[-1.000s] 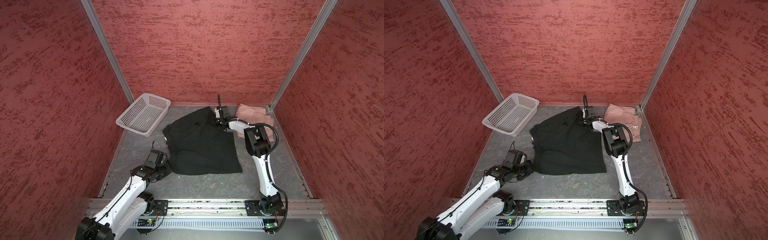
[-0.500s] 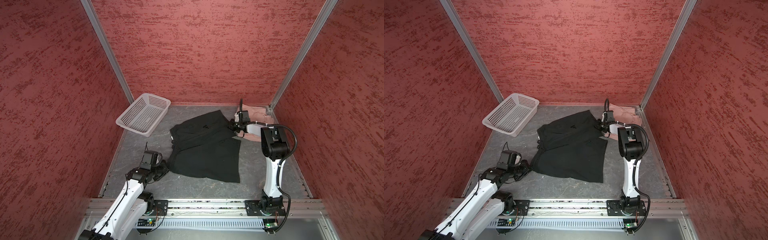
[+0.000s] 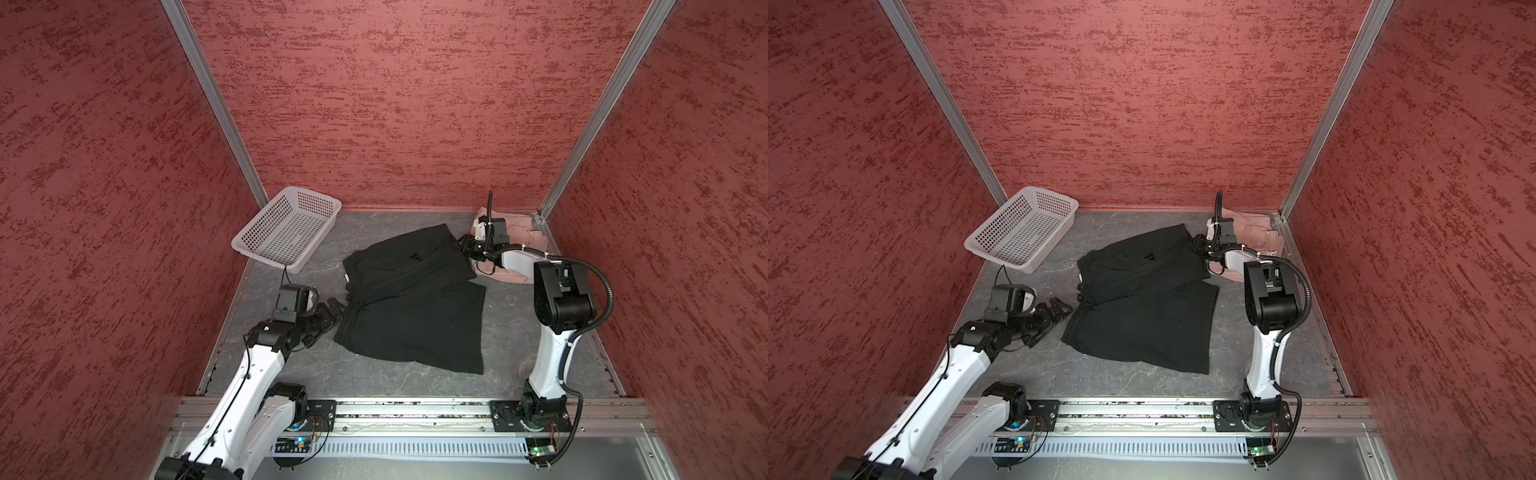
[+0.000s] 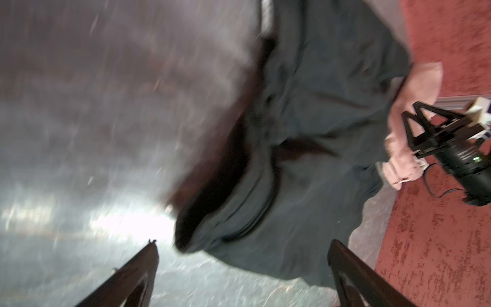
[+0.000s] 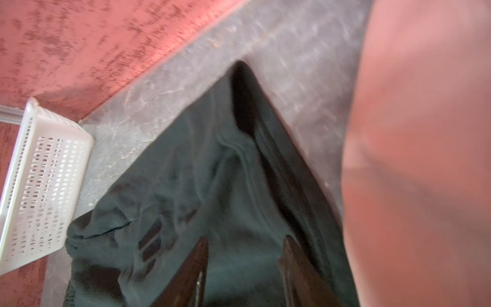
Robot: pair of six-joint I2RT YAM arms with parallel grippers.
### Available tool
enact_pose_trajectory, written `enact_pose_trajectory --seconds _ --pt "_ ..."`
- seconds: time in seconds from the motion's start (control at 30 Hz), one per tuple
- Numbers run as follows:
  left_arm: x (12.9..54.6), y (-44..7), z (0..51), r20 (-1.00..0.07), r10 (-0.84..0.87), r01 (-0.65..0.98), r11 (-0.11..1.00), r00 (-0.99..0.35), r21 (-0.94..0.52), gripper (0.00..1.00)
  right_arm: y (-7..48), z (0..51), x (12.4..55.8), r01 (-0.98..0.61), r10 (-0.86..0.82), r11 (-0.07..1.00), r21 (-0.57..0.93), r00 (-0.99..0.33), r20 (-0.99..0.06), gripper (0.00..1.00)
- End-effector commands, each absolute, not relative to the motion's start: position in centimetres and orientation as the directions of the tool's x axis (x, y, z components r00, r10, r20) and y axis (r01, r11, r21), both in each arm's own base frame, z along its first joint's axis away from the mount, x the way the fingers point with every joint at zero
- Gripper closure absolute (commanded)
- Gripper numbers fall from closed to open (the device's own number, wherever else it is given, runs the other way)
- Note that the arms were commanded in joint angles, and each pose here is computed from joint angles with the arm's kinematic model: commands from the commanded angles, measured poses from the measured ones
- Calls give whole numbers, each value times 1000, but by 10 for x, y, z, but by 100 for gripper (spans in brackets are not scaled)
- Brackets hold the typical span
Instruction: Fold and stack the shorts
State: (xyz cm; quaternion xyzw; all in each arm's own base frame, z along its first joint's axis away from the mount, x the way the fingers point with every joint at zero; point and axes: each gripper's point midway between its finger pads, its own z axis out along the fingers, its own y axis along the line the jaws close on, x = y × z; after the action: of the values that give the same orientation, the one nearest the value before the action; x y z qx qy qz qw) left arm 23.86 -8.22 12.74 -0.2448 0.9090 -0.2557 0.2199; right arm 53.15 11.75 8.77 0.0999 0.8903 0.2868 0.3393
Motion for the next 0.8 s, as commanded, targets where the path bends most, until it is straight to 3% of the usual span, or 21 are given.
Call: enact_pose_trajectory --seconds 0.0,0.27,0.63,0.77 --pt "298 -77 147 -455 -456 -189 834 -765 -518 1 131 108 557 -131 315 822 555 -706 -634 44" --pt "409 -87 125 -476 -306 -97 905 -825 -413 1 151 95 608 -141 304 817 559 -717 -627 37" --pt "458 -98 80 -410 -265 -108 924 -873 -366 1 150 60 627 -51 222 917 395 -758 -613 37" --pt "467 -102 62 -376 -247 -109 930 -893 -352 1 160 56 624 -93 203 902 421 -769 -606 48"
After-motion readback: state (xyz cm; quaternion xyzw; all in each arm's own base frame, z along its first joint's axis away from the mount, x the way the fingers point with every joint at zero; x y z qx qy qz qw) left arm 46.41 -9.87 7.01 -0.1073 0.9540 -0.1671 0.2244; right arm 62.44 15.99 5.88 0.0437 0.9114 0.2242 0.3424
